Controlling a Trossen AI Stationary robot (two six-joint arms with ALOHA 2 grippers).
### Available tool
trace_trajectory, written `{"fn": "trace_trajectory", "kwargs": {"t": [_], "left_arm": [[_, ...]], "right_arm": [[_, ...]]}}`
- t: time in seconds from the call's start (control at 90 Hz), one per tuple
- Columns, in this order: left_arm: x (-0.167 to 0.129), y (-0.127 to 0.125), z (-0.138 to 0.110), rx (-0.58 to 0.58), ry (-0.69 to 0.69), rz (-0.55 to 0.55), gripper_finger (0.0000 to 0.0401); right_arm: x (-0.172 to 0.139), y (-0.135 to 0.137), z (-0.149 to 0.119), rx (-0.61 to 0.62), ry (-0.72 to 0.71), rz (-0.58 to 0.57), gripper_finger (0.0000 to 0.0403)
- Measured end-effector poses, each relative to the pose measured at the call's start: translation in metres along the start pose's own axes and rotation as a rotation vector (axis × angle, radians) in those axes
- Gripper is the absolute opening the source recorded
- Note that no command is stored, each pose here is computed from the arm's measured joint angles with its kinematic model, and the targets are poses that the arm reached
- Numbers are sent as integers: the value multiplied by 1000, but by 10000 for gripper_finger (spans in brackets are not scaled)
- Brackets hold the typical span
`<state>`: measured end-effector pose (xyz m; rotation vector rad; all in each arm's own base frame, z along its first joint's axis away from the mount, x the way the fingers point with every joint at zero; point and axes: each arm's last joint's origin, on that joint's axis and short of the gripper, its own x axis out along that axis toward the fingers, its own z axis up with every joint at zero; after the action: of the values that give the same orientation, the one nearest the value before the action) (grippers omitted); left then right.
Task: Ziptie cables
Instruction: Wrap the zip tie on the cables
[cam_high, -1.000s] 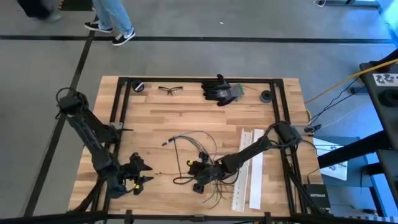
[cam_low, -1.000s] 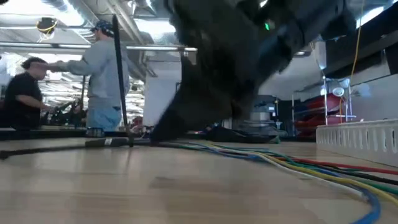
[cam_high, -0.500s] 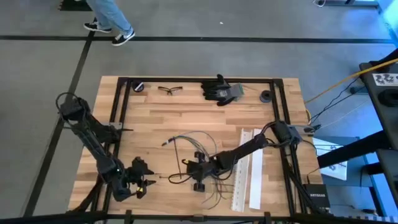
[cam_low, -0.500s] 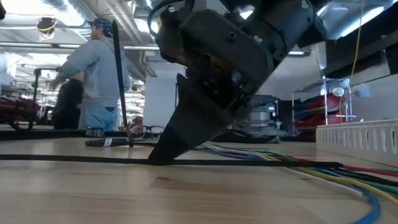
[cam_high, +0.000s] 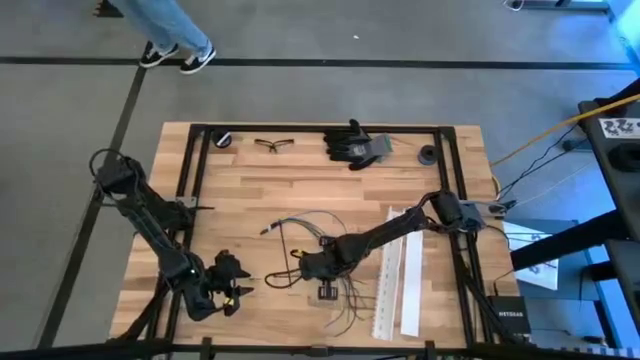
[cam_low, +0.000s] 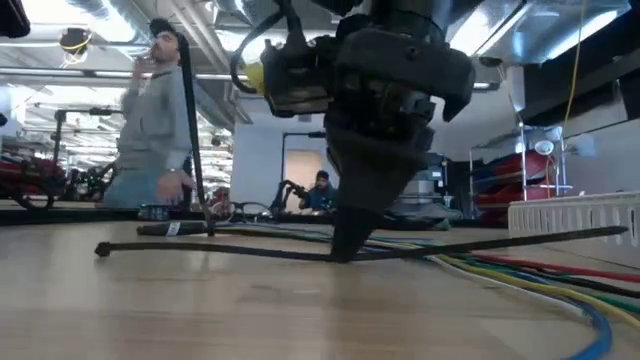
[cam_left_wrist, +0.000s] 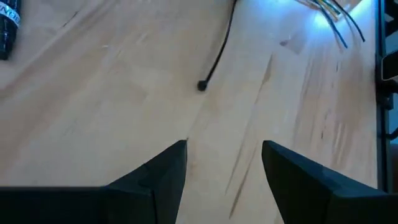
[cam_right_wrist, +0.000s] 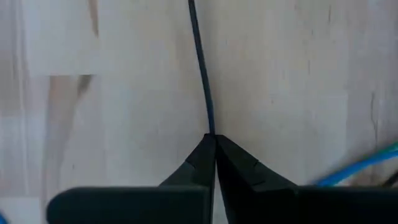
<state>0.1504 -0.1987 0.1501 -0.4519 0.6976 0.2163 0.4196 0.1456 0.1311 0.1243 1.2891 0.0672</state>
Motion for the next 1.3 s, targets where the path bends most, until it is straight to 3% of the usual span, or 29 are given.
{"fn": "trace_trajectory", "kwargs": {"t": [0.122,0.344,0.478,0.678,0.889,1.156,1.3], "left_arm": [[0,0,0,4,0,-1,194],[0,0,0,14,0,-1,194],[0,0,0,15,0,-1,194],[0,0,0,13,0,-1,194],[0,0,0,13,0,-1,194],[0,0,0,12,-1,-1,194],[-4,-1,3,0,-37,-8,194]], "right_arm": [[6,0,0,12,4,5,21],[4,3,3,-7,-21,26,96],[10,5,10,-30,-99,47,111],[29,7,10,-39,-109,28,87],[37,9,7,-31,-100,21,9],[32,26,1,-60,-139,-34,0],[14,34,4,-43,-204,-16,0]]}}
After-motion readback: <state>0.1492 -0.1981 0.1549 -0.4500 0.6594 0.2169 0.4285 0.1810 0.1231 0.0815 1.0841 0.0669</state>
